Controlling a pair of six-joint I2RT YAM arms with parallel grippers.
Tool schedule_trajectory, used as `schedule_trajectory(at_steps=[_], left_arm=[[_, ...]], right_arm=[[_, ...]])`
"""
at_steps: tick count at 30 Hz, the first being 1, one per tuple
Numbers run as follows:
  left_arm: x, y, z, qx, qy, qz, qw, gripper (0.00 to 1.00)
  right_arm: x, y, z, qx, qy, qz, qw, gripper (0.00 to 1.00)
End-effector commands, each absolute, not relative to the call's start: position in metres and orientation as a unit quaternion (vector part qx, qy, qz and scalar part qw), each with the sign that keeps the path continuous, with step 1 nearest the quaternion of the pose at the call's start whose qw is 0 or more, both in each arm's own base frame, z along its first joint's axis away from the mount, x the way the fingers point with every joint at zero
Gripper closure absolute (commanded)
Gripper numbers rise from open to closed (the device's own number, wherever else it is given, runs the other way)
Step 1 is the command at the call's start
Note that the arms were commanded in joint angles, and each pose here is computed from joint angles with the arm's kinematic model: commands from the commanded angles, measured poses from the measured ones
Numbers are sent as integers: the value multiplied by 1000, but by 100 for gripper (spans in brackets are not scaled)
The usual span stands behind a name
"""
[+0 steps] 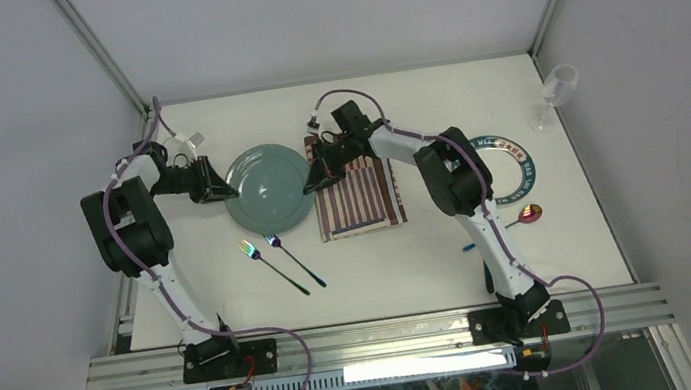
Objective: Set the dinner table for one person
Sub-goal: Place the plate at the center of the board.
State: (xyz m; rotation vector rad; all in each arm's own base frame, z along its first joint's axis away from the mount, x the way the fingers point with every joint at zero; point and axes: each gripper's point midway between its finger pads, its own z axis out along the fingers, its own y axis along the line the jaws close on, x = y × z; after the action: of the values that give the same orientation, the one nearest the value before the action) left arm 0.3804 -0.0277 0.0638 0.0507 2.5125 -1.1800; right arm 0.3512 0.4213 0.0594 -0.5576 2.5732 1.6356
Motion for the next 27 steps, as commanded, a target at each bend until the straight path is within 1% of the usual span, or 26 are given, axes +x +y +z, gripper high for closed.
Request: schedule_trajectory(at_steps=[1,8,16,22,27], left_arm=[[383,-33,111,47,887,-401,224,100],[390,-26,109,34,897,-379,225,100],[411,-35,105,24,884,-412,218,100],[415,-54,96,55,900,-375,217,100],[422,-74,105,75,898,-371,226,100]], right_arm=[[333,463,109,-258,784,562,59,100],[337,469,100,-265,792,545,72,100],[358,465,73,-259,825,491,102,100],[366,458,59,-254,841,463,115,100],[375,453,65,-247,842,461,133,100]])
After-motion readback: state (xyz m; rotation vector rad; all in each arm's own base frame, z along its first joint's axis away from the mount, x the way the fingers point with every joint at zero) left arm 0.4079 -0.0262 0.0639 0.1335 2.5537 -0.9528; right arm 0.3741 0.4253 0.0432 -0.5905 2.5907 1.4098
